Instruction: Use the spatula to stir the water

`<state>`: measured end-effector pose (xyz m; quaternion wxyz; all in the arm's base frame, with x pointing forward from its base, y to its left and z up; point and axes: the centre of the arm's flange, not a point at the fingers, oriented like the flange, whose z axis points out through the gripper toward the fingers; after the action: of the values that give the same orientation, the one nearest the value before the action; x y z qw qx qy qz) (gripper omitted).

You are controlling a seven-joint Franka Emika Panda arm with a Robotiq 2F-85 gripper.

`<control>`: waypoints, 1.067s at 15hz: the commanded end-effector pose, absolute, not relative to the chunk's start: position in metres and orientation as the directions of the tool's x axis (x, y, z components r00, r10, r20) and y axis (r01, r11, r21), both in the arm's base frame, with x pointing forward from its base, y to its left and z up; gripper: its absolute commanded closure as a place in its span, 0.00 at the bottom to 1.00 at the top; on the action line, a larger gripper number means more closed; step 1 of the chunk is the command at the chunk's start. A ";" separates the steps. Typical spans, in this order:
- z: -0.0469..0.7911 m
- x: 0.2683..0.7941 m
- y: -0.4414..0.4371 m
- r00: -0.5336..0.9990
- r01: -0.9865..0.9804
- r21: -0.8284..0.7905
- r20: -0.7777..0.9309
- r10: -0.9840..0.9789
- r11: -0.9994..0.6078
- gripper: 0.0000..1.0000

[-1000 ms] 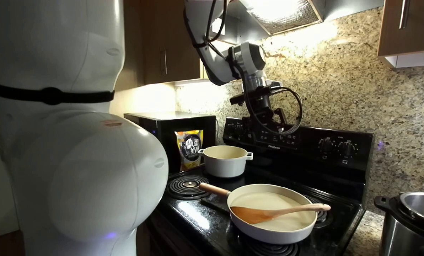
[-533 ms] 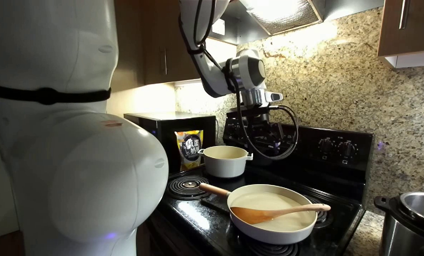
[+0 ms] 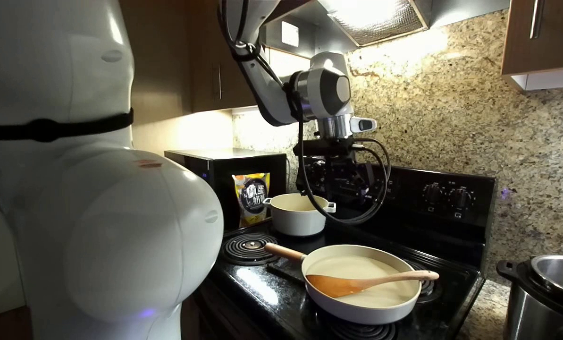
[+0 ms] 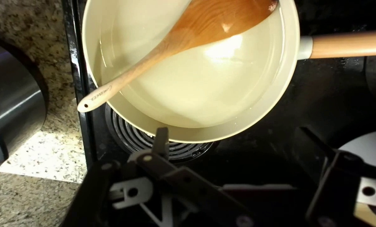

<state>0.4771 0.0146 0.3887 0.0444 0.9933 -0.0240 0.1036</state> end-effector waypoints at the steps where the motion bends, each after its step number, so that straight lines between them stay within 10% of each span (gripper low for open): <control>1: 0.391 0.476 0.013 0.976 -0.060 0.082 0.213 -0.041 -0.995 0.00; 16: 0.401 0.408 0.021 0.982 -0.015 -0.113 0.187 -0.037 -0.993 0.00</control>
<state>0.4346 0.0287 0.3957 -0.0406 0.9940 -0.0008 0.1018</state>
